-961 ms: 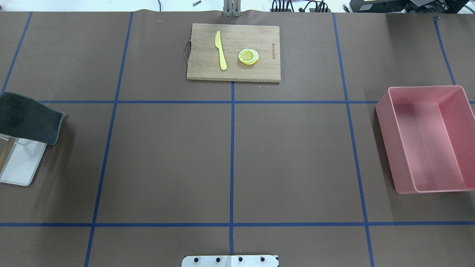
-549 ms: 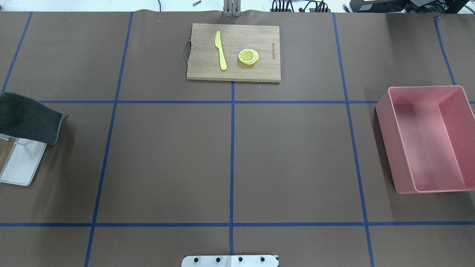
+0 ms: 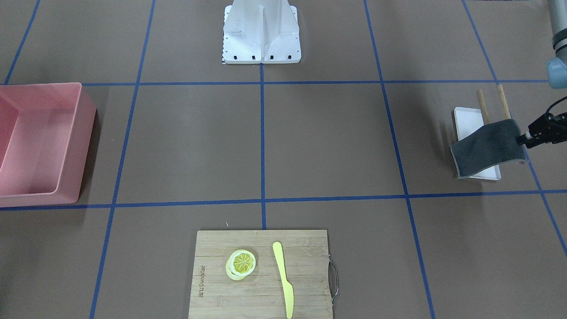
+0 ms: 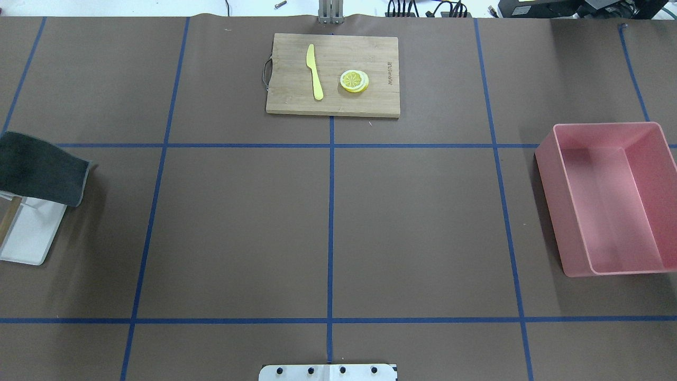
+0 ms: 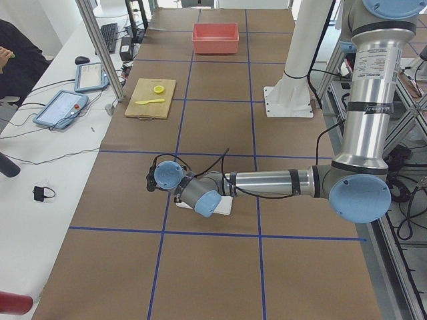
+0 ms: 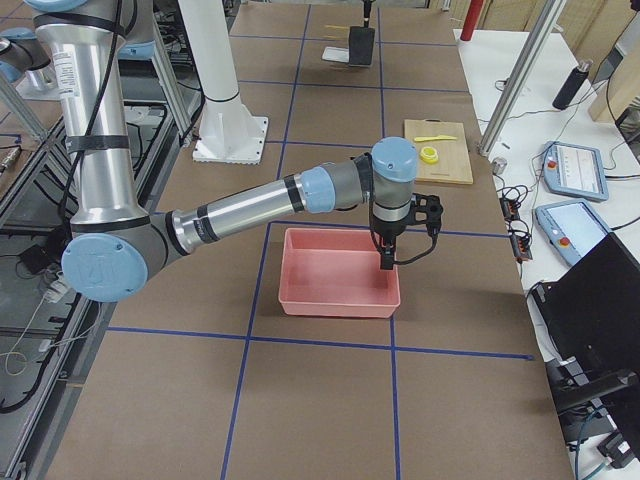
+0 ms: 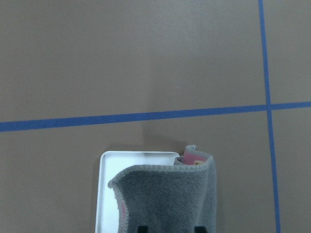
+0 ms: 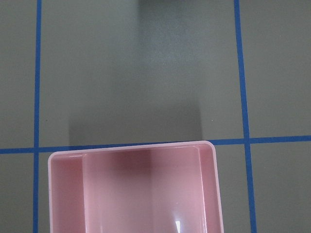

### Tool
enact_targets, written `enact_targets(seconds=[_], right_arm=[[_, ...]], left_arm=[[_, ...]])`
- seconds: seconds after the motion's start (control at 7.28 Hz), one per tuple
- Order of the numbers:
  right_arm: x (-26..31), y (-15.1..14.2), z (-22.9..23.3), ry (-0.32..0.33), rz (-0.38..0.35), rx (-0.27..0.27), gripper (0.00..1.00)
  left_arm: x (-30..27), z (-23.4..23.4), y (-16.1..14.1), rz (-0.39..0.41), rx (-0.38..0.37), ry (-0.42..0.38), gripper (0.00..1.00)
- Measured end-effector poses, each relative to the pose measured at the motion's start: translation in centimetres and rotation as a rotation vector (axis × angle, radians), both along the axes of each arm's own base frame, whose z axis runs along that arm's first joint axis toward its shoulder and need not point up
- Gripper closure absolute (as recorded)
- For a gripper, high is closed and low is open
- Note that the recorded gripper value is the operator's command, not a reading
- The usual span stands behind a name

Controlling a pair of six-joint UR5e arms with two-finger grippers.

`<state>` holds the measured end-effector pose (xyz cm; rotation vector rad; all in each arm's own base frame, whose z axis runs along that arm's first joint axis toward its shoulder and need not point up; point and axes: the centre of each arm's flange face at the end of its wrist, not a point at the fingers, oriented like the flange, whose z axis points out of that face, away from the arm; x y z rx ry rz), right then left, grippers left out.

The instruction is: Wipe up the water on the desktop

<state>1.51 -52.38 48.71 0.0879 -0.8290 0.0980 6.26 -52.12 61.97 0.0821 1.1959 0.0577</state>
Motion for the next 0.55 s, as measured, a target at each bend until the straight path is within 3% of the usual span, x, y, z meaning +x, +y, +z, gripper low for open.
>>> enact_targets(seconds=[0.55], right_arm=[[0.0,-0.02,0.0,0.0,0.0,-0.001,0.0]], left_arm=[[0.09,-0.1,-0.06,0.001,0.001,-0.001,0.57]])
